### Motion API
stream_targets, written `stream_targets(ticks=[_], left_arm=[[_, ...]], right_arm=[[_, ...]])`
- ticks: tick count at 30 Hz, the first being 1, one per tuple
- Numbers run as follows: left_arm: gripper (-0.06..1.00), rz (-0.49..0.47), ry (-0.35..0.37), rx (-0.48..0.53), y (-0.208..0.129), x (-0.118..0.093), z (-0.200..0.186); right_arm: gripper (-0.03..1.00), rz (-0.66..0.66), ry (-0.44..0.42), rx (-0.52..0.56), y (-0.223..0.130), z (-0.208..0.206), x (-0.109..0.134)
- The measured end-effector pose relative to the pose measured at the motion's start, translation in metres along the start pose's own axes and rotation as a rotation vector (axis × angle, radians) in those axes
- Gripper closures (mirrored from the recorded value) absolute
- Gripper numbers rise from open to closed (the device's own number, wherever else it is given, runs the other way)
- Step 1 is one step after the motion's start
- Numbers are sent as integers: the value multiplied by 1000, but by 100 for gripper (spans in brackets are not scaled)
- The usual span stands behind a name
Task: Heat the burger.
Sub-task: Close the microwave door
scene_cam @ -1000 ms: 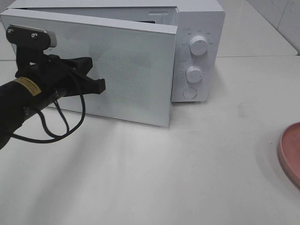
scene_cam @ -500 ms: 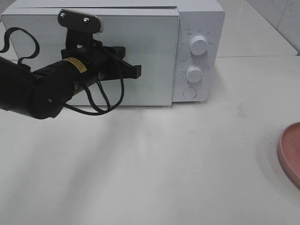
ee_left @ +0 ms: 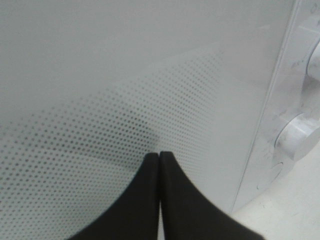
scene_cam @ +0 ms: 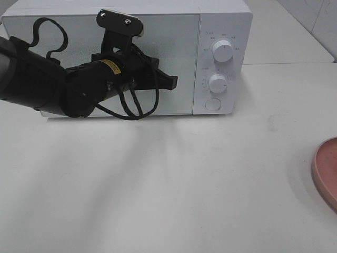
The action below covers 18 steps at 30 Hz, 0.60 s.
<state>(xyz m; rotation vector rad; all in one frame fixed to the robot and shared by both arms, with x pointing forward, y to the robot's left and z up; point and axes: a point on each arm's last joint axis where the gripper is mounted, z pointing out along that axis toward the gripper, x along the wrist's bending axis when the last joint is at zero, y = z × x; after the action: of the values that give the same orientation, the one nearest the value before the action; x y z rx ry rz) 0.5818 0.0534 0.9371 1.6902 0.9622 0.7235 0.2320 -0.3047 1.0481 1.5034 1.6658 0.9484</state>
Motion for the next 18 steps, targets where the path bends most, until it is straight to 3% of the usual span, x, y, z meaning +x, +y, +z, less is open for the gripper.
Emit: stream_targets(ticks=[12,18], left_arm=[[94,-90,58,-3,6,10,-42],[94,-109,7,178,-8,3,-79]], right_arm=[[21,0,0,0,0,0,0],[21,0,0,0,0,0,0]])
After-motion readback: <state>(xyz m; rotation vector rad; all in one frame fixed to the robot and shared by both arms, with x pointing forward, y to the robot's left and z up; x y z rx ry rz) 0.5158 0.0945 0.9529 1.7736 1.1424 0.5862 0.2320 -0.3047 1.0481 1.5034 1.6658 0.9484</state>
